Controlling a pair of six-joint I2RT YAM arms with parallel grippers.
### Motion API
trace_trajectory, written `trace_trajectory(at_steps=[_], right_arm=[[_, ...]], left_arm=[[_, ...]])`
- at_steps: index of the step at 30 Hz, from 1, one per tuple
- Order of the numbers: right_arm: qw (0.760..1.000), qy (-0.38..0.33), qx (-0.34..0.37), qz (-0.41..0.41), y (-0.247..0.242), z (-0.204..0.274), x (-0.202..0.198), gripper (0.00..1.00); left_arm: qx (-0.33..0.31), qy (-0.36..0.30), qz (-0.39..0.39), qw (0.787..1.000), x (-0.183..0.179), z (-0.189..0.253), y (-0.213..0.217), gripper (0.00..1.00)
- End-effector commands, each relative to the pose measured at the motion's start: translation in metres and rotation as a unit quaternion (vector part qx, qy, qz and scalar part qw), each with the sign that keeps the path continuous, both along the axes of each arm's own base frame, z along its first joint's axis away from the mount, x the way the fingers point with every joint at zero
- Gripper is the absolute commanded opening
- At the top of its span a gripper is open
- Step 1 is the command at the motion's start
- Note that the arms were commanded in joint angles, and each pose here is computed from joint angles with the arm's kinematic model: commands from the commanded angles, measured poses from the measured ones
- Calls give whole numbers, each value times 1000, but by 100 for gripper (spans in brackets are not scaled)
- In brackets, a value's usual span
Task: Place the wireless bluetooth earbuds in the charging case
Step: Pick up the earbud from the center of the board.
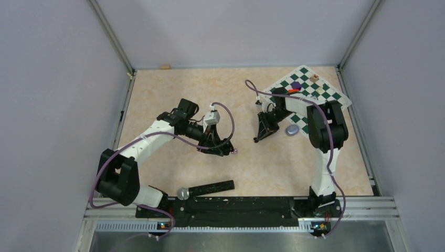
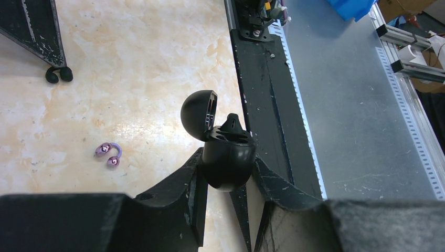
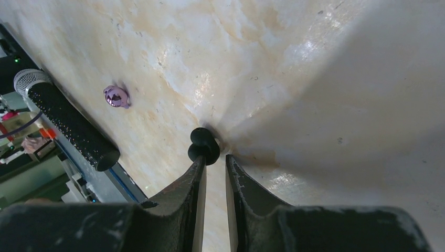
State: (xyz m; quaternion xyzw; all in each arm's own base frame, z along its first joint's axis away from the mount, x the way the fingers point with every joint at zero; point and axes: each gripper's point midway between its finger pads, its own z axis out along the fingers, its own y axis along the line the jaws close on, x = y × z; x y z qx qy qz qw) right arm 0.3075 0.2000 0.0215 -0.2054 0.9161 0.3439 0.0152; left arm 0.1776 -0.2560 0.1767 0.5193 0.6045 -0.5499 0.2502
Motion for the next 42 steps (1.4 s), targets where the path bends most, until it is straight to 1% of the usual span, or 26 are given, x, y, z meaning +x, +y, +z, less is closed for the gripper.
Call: trace_trajectory(at_steps=[1, 7, 14, 18, 24, 30, 32, 35, 38, 42], right_arm=[[1000, -9, -21, 14, 3, -19, 3, 19], [1000, 2, 3, 13, 10, -16, 1, 19], [999, -3, 38, 16, 20, -4, 2, 12], [998, -31, 56, 22, 23, 16, 7, 7], [990, -94, 104, 35, 30, 61, 10, 0], [983, -128, 127, 45, 32, 82, 8, 0], [977, -148, 141, 53, 34, 98, 7, 0], [965, -198, 159, 64, 35, 129, 5, 0], [948, -255, 177, 68, 36, 159, 0, 0], [922, -311, 216, 76, 42, 197, -14, 0]], left_arm=[[-20, -24, -7, 999, -1, 13, -2, 0], [-20, -25, -7, 999, -1, 13, -2, 0], [-19, -24, -7, 1000, -1, 13, -2, 0], [-20, -22, -7, 1000, -1, 12, -2, 0], [-19, -19, -7, 1000, 0, 12, -3, 0], [-18, -18, -6, 1000, 0, 12, -3, 0], [-17, -18, -5, 1000, 1, 12, -3, 0], [-14, -18, -4, 1000, 1, 11, -3, 0], [-10, -16, -1, 1000, 4, 9, -3, 0], [-3, -15, 12, 1000, 10, 7, -5, 0]])
